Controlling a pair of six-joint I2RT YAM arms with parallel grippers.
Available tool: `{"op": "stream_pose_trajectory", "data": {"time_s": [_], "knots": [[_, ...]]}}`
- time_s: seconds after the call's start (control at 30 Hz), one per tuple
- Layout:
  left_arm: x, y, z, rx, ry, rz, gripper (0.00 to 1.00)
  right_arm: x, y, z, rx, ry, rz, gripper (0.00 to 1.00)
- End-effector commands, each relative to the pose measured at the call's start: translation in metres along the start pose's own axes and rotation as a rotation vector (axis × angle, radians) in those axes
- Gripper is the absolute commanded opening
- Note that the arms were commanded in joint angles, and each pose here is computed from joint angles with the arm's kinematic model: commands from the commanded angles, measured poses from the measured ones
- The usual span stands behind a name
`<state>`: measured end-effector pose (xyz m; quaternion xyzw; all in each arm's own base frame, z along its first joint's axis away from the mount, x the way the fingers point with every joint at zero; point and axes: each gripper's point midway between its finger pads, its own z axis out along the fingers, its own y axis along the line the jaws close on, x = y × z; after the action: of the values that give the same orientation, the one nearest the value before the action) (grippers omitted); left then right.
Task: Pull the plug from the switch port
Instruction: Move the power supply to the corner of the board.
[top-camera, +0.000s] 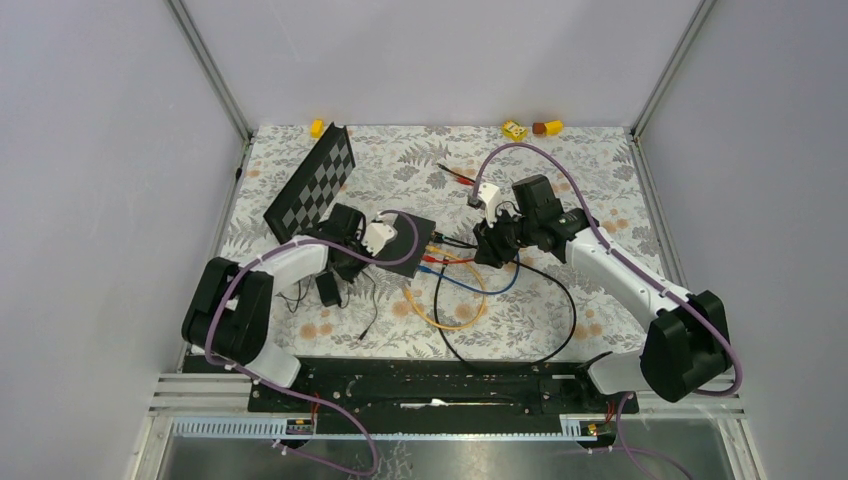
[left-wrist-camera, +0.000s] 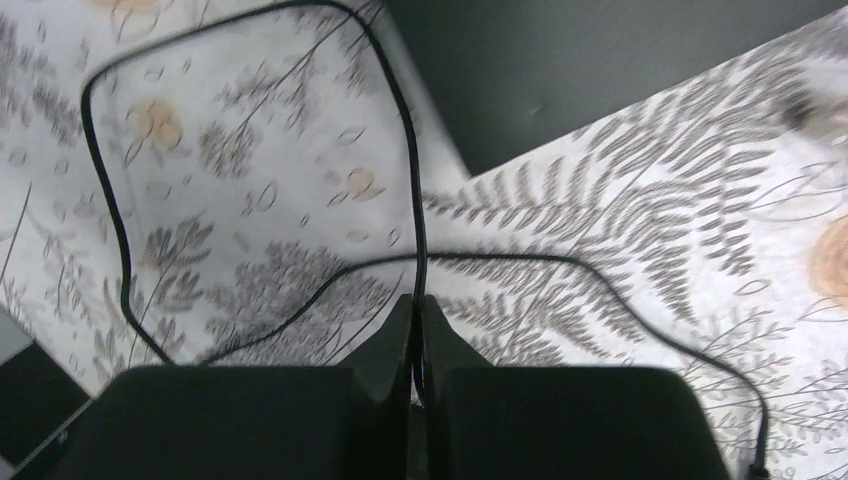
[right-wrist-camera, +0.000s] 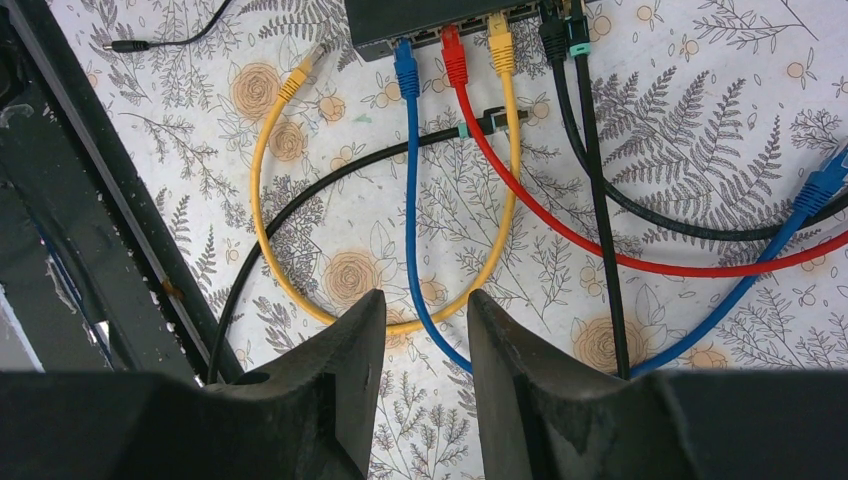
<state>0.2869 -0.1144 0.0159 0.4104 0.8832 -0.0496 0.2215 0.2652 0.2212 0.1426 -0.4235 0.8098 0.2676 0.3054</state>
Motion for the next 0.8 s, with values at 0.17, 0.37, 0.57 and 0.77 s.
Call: {"op": "stream_pose_trajectory", "data": {"time_s": [0.17,0.37,0.57,0.77], "knots": [[0.021,0.045,-0.046,-0.147,-0.008,-0.063,0.0,-0.001,-0.002,0.002,-0.014,-0.01,-0.014,0.43],[0.03,0.065,-0.078,-0.206,-0.041,-0.101,0.0,0.0,-0.001,0.004,-0.021,-0.006,-0.015,0.44],[0.051,0.076,-0.099,-0.243,-0.039,-0.144,0.0,0.001,-0.001,0.004,-0.025,-0.004,-0.018,0.44],[0.064,0.072,-0.091,-0.225,-0.032,-0.154,0.09,0.002,-0.001,0.006,-0.035,0.001,-0.016,0.44]]}}
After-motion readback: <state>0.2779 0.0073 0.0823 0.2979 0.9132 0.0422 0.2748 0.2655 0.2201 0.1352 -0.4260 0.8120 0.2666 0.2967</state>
